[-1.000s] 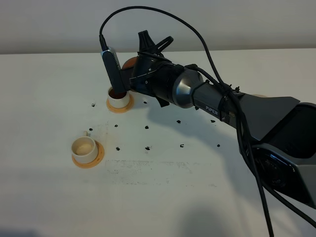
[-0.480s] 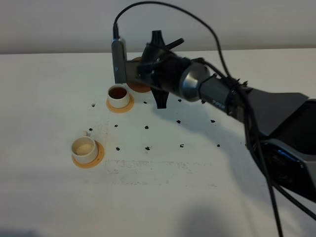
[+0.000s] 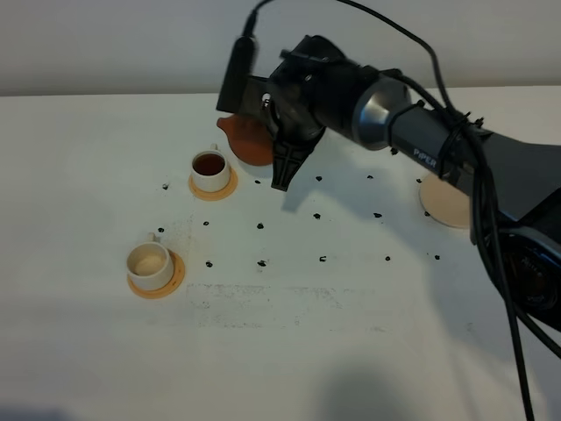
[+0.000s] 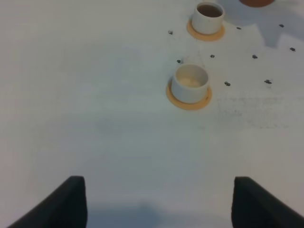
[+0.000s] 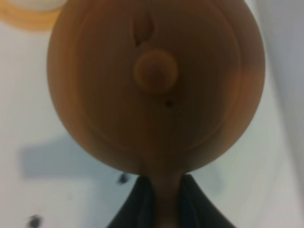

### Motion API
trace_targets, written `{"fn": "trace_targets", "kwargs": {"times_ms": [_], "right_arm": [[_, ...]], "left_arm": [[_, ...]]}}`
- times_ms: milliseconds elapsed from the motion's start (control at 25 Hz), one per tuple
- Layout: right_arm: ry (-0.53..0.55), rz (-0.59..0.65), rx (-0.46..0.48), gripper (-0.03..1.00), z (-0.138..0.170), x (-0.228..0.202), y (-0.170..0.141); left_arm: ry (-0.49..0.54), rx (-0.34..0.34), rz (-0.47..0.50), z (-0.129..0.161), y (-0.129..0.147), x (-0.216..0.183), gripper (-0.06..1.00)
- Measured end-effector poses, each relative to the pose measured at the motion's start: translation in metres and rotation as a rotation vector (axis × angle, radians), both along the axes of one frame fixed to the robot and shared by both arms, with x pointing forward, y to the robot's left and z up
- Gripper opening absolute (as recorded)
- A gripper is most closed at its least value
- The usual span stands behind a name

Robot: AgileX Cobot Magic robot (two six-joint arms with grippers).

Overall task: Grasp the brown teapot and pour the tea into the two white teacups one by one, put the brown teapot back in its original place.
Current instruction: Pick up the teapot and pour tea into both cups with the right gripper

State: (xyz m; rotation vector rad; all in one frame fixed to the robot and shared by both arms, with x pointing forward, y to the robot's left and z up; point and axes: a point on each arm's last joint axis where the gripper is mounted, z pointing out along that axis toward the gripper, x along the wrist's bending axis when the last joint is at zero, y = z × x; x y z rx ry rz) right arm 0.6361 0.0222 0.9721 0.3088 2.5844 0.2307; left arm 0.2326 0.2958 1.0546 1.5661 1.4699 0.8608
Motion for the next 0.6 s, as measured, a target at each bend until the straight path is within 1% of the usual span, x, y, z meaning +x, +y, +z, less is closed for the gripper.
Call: {"fn": "trace_targets", "kwargs": {"times_ms": [120, 320, 440, 600], "right_arm": [[0.048, -0.044, 0.041, 0.13, -0.002, 0.002, -0.005], [0.076, -0.117, 0.083, 0.13, -0.003, 0.007, -0.012], [0.111, -0.149, 0.099, 0.13, -0.012, 0.011, -0.017], [0.159, -0.188, 0.095, 0.13, -0.028, 0.017, -0.023]], "left_arm": [[0.000, 0.000, 0.000, 0.000, 0.000, 0.000, 0.61], [0.000, 0.000, 0.000, 0.000, 0.000, 0.000, 0.61], [0.000, 0.000, 0.000, 0.000, 0.000, 0.000, 0.61], [0.000, 0.000, 0.000, 0.000, 0.000, 0.000, 0.61]]}}
